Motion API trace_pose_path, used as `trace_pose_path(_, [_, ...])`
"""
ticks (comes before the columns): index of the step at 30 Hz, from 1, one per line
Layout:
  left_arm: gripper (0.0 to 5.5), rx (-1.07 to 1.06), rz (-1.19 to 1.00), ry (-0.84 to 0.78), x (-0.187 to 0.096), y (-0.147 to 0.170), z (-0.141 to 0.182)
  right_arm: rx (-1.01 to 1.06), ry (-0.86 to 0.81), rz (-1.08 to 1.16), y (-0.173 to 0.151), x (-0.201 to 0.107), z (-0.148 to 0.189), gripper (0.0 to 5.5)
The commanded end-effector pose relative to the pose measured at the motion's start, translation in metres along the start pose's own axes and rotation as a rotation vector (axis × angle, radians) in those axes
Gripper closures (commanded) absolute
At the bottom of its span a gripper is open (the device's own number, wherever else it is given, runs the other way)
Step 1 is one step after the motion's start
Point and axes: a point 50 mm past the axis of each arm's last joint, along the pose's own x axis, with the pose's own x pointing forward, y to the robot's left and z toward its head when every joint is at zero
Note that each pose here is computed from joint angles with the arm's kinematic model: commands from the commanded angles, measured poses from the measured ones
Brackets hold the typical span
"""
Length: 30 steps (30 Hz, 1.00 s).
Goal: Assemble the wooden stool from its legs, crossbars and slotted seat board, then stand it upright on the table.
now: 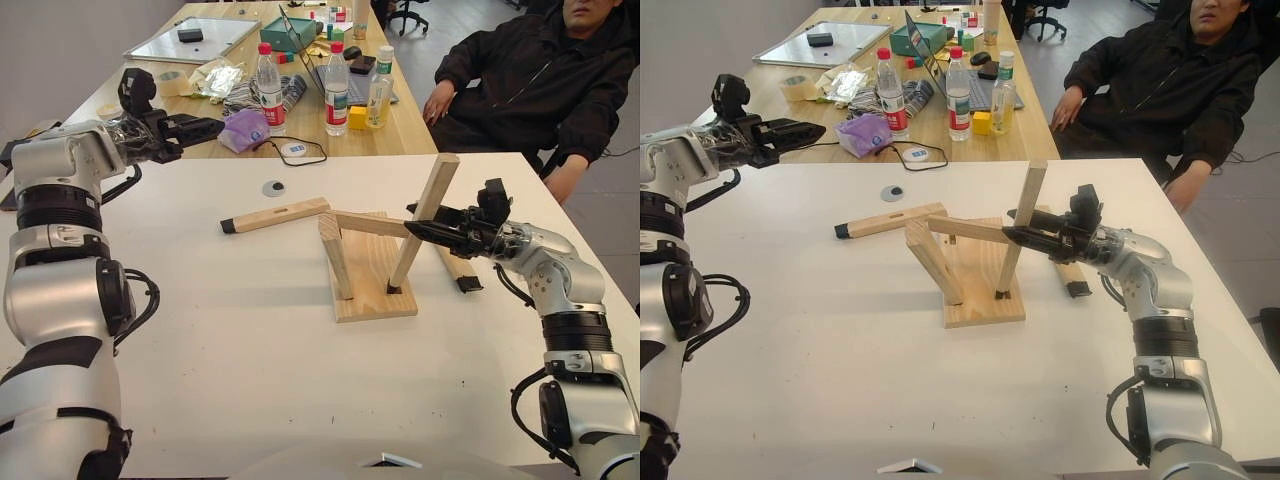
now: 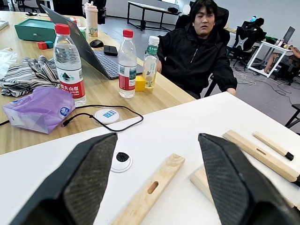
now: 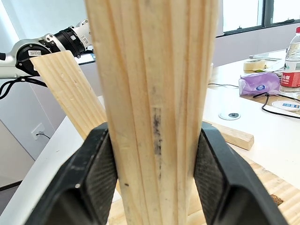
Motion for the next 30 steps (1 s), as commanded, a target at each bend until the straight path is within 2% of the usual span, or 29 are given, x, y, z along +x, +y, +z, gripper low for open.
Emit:
trace_pose_path(1, [2.34, 0.114, -0.022, 0.107, -0.002, -0.002, -0.015, 0.024, -0.035, -0.059, -0.004, 0.000, -0.001, 3.41])
trace_pose_path(3, [2.34, 0.281, -0.049, 0.220, -0.003, -0.008, -0.033, 0.012, -0.123, -0.088, -0.008, 0.001, 0.017, 3.42])
trace_pose_path(5, [2.34, 0.363, -0.126, 0.285, -0.004, -0.021, -0.049, -0.001, -0.185, -0.098, -0.010, 0.001, 0.033, 3.42])
trace_pose_path(8, [2.34, 0.332, -0.234, 0.331, 0.003, -0.042, -0.078, -0.029, -0.233, -0.104, -0.011, 0.003, 0.050, 3.42])
trace_pose_path(13, [2.34, 0.208, -0.245, 0.309, 0.035, -0.068, -0.123, -0.066, -0.262, -0.120, -0.018, 0.009, 0.066, 3.42])
trace_pose_path(19, [2.34, 0.153, -0.291, 0.254, 0.062, -0.106, -0.137, -0.095, -0.278, -0.159, -0.026, 0.010, 0.079, 3.42])
trace_pose_path(26, [2.34, 0.143, -0.235, 0.335, 0.067, -0.112, -0.153, -0.128, -0.275, -0.168, -0.030, 0.012, 0.087, 3.42])
trace_pose_path(30, [2.34, 0.088, -0.268, 0.320, 0.070, -0.125, -0.155, -0.122, -0.268, -0.166, -0.032, 0.014, 0.087, 3.42])
